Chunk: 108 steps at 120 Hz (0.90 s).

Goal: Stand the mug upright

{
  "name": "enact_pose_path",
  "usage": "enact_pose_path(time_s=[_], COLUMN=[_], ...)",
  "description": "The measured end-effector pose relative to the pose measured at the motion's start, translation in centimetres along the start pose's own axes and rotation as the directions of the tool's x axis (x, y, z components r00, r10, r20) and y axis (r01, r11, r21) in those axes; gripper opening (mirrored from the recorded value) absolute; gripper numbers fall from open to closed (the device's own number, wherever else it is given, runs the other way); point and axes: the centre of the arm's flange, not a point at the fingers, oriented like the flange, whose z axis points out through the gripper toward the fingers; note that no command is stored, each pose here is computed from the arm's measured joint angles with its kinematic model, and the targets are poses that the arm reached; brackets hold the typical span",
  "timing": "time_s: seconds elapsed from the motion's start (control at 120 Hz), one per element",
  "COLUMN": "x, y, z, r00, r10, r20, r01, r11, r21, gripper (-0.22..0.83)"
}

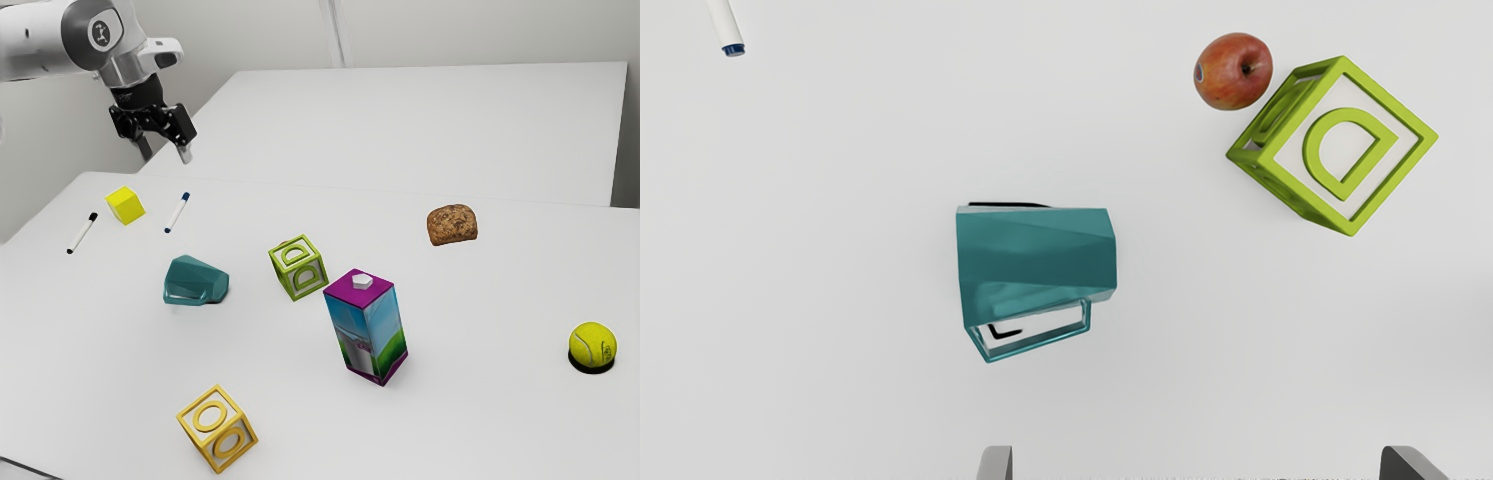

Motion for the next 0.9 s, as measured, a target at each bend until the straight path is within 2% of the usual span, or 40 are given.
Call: enact_pose_path(time_s=[0.4,0.625,0.9], x=[-1.0,-3.7,-2.4], y=[-0.8,-9.9,-16.1], z=[1.6,3.2,13.6], r00=[0.999,0.995,0.994], r10=[0.009,-0.095,-0.101], r20=[0.034,-0.004,0.035], r01=[-0.008,0.091,0.106], r11=[0.999,0.965,0.881], r21=[-0.043,-0.244,-0.461], gripper=[0.62,0.62,0.61])
